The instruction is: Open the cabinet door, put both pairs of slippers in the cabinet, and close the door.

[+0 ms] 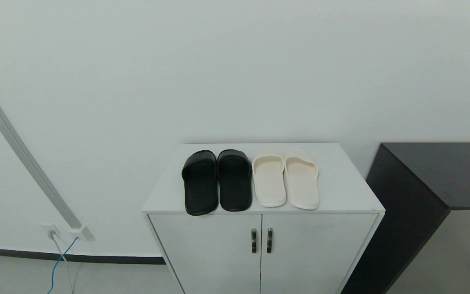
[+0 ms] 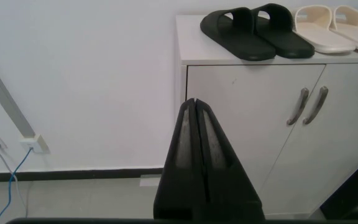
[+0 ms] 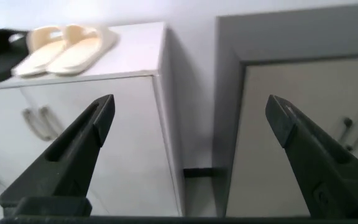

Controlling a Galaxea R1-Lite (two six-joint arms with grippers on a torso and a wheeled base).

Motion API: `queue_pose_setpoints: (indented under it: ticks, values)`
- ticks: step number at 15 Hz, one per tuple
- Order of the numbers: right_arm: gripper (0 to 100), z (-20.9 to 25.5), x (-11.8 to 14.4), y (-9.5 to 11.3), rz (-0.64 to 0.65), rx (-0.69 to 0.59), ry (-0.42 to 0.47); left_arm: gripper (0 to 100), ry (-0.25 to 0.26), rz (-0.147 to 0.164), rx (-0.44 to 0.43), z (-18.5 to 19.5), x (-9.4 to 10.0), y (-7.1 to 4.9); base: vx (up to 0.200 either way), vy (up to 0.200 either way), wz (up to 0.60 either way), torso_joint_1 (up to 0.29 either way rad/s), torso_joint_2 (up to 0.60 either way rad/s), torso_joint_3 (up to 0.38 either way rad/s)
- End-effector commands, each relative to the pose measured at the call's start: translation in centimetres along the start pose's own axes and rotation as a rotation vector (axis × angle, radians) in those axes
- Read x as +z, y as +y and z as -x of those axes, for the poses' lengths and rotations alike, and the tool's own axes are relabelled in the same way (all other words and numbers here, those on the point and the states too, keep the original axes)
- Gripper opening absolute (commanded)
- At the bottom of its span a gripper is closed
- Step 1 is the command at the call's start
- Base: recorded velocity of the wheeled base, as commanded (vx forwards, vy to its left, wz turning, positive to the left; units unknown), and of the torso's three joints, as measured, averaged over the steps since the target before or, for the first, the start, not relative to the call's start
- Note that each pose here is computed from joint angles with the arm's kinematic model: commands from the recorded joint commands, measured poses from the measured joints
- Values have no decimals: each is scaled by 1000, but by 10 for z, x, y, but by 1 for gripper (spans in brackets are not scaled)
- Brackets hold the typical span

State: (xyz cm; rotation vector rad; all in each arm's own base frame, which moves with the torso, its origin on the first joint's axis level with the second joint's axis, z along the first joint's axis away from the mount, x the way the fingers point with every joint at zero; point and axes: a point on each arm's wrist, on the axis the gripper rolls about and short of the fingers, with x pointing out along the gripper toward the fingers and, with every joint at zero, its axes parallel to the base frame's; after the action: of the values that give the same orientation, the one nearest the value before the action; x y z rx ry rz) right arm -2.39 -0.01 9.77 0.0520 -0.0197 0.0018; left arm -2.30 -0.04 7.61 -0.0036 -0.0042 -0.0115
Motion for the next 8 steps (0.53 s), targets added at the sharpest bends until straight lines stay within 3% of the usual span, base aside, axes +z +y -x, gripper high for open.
queue_pose_setpoints:
  ticks: [1, 2, 8]
  values:
    - [100, -11, 10, 2, 12, 63, 99, 0, 1, 1, 1, 0, 0, 0, 0, 0, 0, 0, 0, 0]
    - [100, -20, 16, 3, 8, 93, 154, 0, 1, -1, 1, 0, 0, 0, 0, 0, 0, 0, 0, 0]
    - [100, -84, 44, 11, -11, 218, 276, 0, 1, 1, 1, 0, 0, 0, 0, 0, 0, 0, 0, 0]
